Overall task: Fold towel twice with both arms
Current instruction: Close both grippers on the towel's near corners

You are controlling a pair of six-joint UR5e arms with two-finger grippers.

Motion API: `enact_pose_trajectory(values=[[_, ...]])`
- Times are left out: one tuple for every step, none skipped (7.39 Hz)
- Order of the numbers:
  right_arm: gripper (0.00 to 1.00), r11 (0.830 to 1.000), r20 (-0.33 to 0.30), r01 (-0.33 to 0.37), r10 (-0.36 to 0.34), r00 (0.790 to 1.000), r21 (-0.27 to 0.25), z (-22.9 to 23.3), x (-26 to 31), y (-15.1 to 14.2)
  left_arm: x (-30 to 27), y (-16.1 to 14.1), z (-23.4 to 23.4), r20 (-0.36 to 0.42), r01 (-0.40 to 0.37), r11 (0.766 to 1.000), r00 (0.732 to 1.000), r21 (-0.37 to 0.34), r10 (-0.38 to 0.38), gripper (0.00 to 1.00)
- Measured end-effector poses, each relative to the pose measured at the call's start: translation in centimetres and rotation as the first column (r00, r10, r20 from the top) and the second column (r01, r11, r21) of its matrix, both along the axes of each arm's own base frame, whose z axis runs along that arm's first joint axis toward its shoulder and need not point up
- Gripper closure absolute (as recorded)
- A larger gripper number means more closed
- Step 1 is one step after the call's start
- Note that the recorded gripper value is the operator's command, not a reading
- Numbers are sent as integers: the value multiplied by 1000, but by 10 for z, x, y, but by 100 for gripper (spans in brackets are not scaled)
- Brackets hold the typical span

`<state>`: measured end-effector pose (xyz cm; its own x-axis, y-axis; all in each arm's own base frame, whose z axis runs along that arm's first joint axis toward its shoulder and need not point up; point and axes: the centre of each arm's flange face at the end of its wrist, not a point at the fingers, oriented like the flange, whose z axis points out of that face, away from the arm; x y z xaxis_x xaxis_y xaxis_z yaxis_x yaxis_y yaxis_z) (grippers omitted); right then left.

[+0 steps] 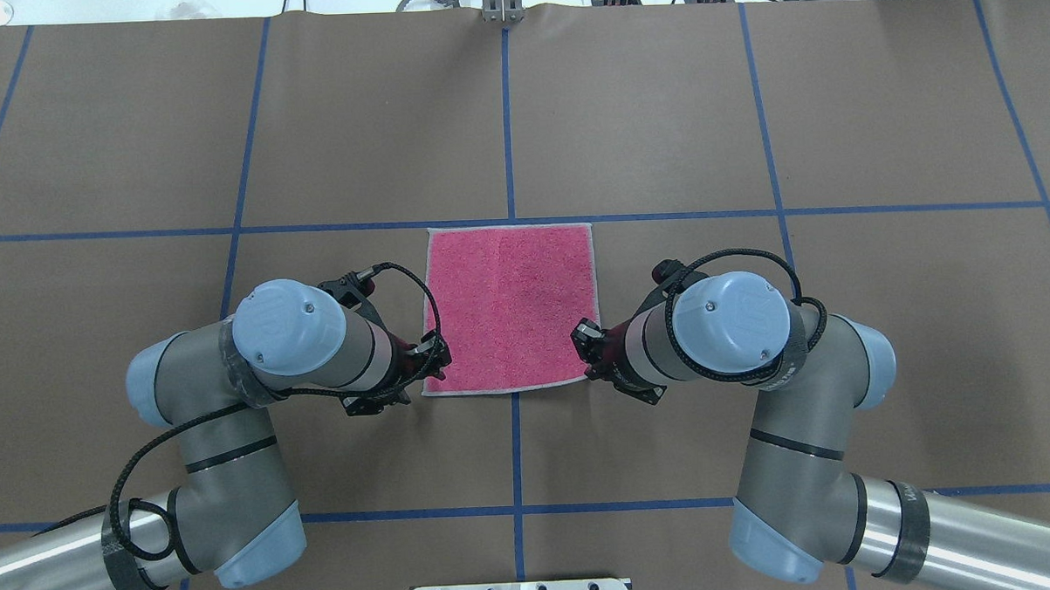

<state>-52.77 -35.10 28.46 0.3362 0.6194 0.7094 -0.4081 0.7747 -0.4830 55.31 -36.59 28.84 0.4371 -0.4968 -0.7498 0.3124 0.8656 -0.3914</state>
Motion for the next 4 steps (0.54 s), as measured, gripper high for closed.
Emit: enact_pose_trajectory(values=[[100, 1000, 0, 0, 0, 1000, 0, 0, 0, 0, 0, 0, 1, 1, -1, 1000, 1000, -1, 1, 47], [100, 1000, 0, 0, 0, 1000, 0, 0, 0, 0, 1, 1, 1, 3, -2, 1000, 1000, -2, 2, 48], [100, 1000, 0, 0, 0, 1000, 1, 0, 0, 0, 1, 1, 1, 4, -2, 1000, 1000, -2, 2, 51], [100, 1000, 0, 1, -1, 1000, 1, 0, 0, 0, 1, 2, 1, 4, -3, 1000, 1000, -3, 3, 52]])
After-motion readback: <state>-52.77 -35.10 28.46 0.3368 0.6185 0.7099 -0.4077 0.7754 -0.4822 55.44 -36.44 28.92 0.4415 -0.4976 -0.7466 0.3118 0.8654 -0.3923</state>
